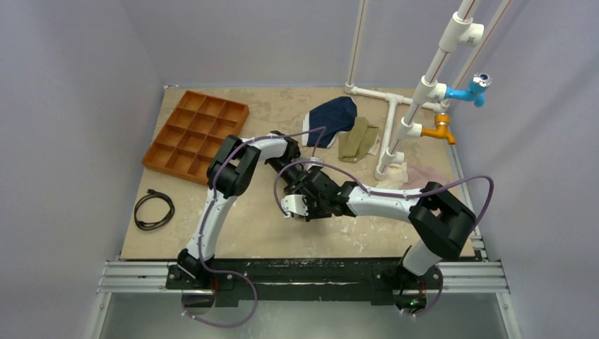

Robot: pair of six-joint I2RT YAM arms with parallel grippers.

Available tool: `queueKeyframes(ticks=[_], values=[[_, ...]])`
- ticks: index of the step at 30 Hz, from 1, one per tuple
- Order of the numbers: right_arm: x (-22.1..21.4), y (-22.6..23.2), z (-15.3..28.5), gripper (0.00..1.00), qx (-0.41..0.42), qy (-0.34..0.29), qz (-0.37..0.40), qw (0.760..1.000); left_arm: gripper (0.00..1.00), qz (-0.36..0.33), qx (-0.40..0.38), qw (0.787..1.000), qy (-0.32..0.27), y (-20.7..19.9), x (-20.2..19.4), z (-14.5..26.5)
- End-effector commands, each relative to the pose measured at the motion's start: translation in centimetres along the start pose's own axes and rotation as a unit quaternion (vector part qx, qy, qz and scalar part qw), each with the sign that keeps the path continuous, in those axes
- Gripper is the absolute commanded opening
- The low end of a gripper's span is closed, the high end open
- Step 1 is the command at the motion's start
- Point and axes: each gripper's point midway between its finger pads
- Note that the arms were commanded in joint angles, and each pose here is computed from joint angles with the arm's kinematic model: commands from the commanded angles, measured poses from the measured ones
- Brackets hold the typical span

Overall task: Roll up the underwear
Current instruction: Roll the underwear to the center of the board.

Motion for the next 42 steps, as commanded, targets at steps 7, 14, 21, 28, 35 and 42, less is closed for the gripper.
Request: queueKeyframes(ticks=[7,14,21,28,35,42], values=[[0.3,7.1,-0.2,0.0,0.164,-0.018,-0.036,0.986,0.47,-0.059,0.064,0.996,-0.032,-0.1,-0.4,2.7],[0.4,7.9,0.0,0.0,0.179,-0.019,-0.048,0.982,0.5,-0.06,0.077,0.994,-0.048,0.5,-0.9,4.5],[0.8,8.2,0.2,0.0,0.189,-0.029,-0.06,0.98,0.51,-0.055,0.076,0.993,-0.077,0.7,-1.4,7.3],[1.7,6.6,0.6,0.0,0.222,-0.063,-0.096,0.968,0.5,-0.064,0.075,0.983,-0.157,-0.3,-3.1,12.5],[2.0,4.1,0.3,0.0,0.312,-0.109,-0.159,0.93,0.49,-0.095,0.095,0.96,-0.247,-1.0,-6.4,16.3],[2.1,2.3,-1.5,0.01,0.384,-0.147,-0.197,0.89,0.49,-0.179,0.132,0.931,-0.29,-1.7,-9.6,16.0]])
Point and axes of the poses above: each gripper's point midway between its finger pads, its own z axis back along the fingers, its own y axis along the line the jaws close on, x = y × z, and after that the axes turned 14 degrees about z, right-handed
